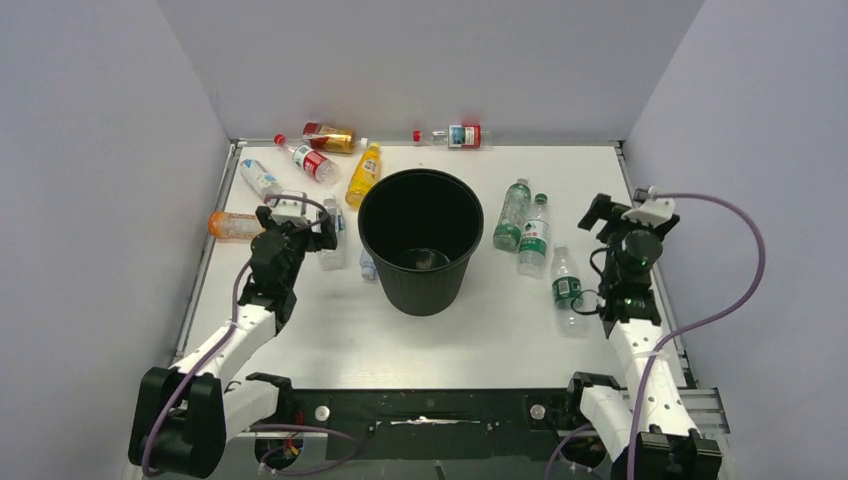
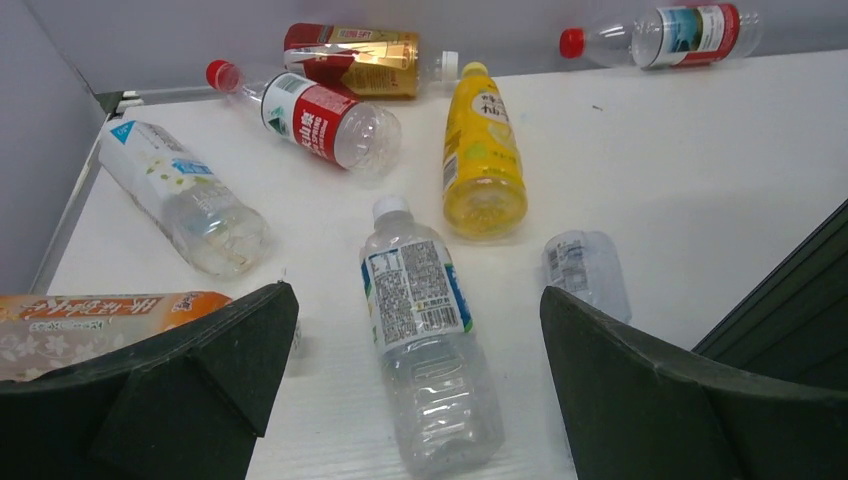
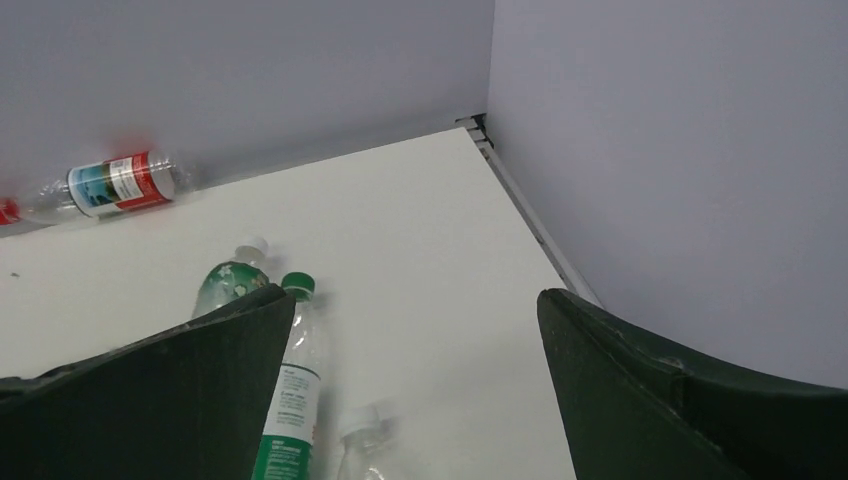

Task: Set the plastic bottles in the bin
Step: Pick up the plastic bottle at the center of the board.

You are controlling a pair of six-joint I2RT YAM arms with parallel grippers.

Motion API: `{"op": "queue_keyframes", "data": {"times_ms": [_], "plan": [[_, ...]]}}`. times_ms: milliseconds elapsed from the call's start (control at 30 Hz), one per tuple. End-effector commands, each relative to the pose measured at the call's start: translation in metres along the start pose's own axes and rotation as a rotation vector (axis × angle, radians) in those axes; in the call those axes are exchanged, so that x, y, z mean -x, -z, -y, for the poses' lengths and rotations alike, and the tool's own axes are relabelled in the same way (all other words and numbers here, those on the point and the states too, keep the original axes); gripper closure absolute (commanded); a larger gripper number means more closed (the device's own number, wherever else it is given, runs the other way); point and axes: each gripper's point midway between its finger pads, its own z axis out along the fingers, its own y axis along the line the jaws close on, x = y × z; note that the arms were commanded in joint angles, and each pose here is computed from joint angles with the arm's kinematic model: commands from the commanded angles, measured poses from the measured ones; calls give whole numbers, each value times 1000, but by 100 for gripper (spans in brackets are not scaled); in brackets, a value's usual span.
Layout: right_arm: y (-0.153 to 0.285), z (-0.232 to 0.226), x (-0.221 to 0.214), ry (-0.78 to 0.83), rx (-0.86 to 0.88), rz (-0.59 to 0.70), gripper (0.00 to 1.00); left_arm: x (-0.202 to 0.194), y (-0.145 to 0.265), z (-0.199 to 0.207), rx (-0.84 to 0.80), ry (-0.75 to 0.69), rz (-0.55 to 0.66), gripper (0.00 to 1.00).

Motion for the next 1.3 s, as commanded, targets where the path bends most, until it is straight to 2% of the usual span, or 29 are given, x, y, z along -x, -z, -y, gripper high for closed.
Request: {"op": "queue_keyframes", "data": {"times_ms": [0,133,200,233,367,633,800,967,1067,1267], "plan": [[4,-8,21,-71,-4,-225,2,51,-1,7,-5,109,-14,5],[7,-15,7,-146,-31,-469,2,86,5,6,10,127,-91,5],[4,-26,-9,-147,22,-584,2,102,8,-1,121,348,-112,5],[3,-32,-18,-148,60,-633,2,102,10,5,96,362,-153,5],[12,-38,-61,-135,82,-830,2,114,14,19,13,436,-190,5],[35,-17,-113,-92,-29,-938,2,93,19,18,-154,597,-268,5],[46,-22,-141,-52,-20,-1034,2,70,11,3,-84,622,-344,5],[50,-36,-162,-29,12,-1106,2,61,15,-11,14,630,-335,5],[53,-42,-173,-31,26,-1130,0,62,16,-10,19,643,-345,5],[57,-45,-184,-14,24,-1152,6,60,18,0,-37,614,-397,5]]}}
